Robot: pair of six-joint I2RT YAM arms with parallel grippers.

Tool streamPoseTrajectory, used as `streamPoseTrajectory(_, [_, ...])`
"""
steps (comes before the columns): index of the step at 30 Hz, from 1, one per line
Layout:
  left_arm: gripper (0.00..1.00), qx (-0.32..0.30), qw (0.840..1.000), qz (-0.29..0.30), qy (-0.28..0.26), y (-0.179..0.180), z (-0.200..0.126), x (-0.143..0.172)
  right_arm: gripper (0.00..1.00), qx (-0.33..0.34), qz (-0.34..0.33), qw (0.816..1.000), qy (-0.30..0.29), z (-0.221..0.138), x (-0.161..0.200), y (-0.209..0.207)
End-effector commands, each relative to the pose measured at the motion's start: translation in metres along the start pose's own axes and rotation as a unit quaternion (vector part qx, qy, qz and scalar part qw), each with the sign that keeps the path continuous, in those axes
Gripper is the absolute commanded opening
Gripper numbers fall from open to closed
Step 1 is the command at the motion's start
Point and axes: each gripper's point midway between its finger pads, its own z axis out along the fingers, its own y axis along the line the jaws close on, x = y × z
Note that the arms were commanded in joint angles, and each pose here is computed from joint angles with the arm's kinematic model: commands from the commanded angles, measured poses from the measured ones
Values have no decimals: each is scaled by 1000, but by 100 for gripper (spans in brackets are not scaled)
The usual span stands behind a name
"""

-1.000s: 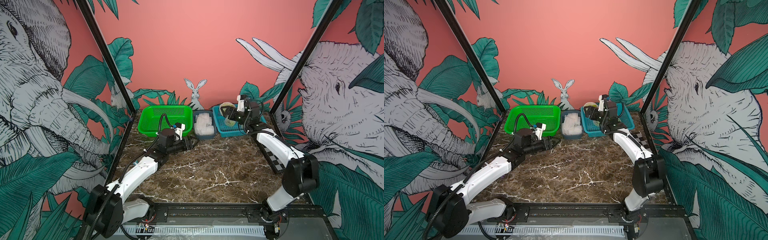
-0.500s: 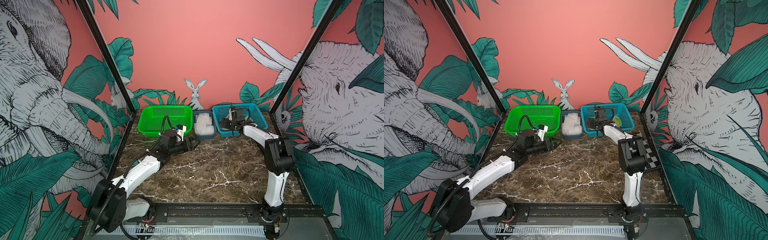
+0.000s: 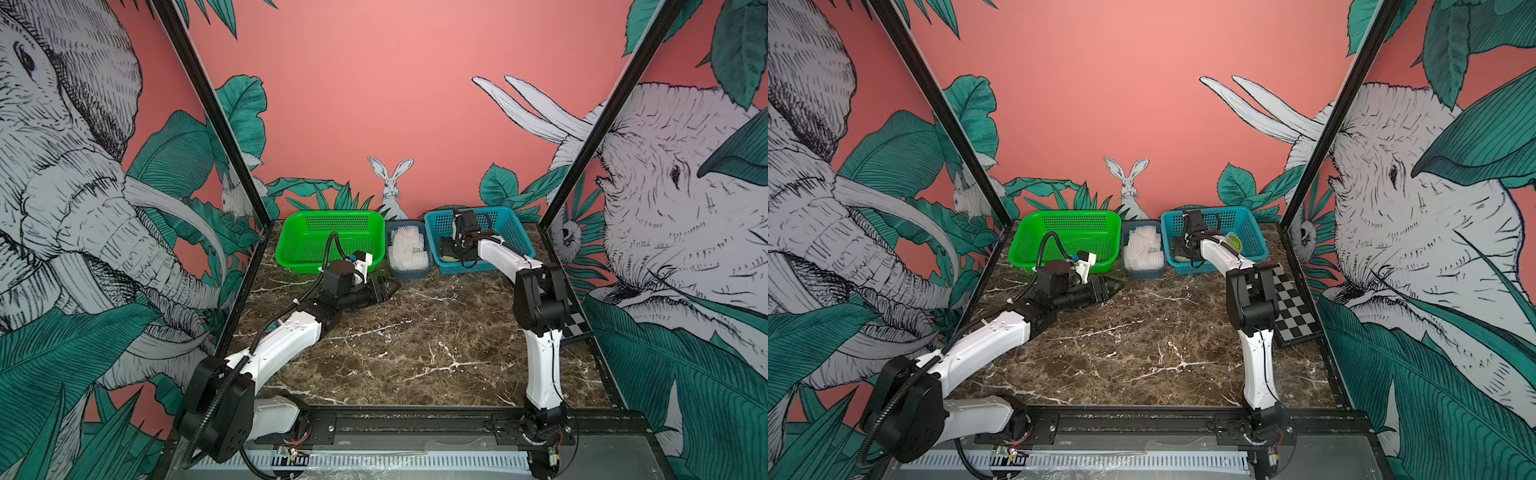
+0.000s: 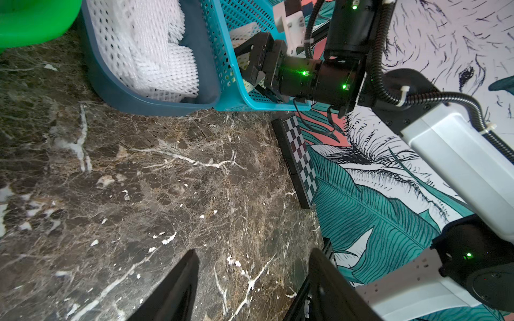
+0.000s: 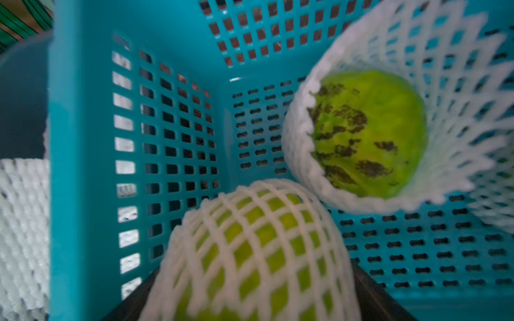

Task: Sleeve custard apples in foam nets
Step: Place the custard apple in the basket, then reset both arms

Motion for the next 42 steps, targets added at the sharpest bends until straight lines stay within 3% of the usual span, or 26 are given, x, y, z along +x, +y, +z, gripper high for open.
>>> streamPoseTrajectory(1, [65,1,1000,0,-5,1,0,1,85,13,-15,999,33,0,4,-3])
streamPoseTrajectory(10, [65,-3,1000,-1,-7,3,0,1,90,23,-16,998,61,11,13,-8])
streamPoseTrajectory(19, [65,-3,1000,-3,-9,4,1,0,98,14,-18,999,45,-10,1,-2])
streamPoseTrajectory(32, [66,-35,999,11,-11,11,0,-4,99,12,-33,999,-36,-107,-23,2])
streamPoseTrajectory(39, [68,-85,995,36,-25,18,-11,-16,99,1,-42,994,-97,-165,-13,-3])
streamPoseTrajectory(40, [72,-107,993,41,-28,23,-16,-18,99,-4,-44,993,-113,-173,-8,-4])
streamPoseTrajectory(42, [99,-152,986,55,-34,35,-28,-24,99,-2,-48,988,-144,-191,0,-10])
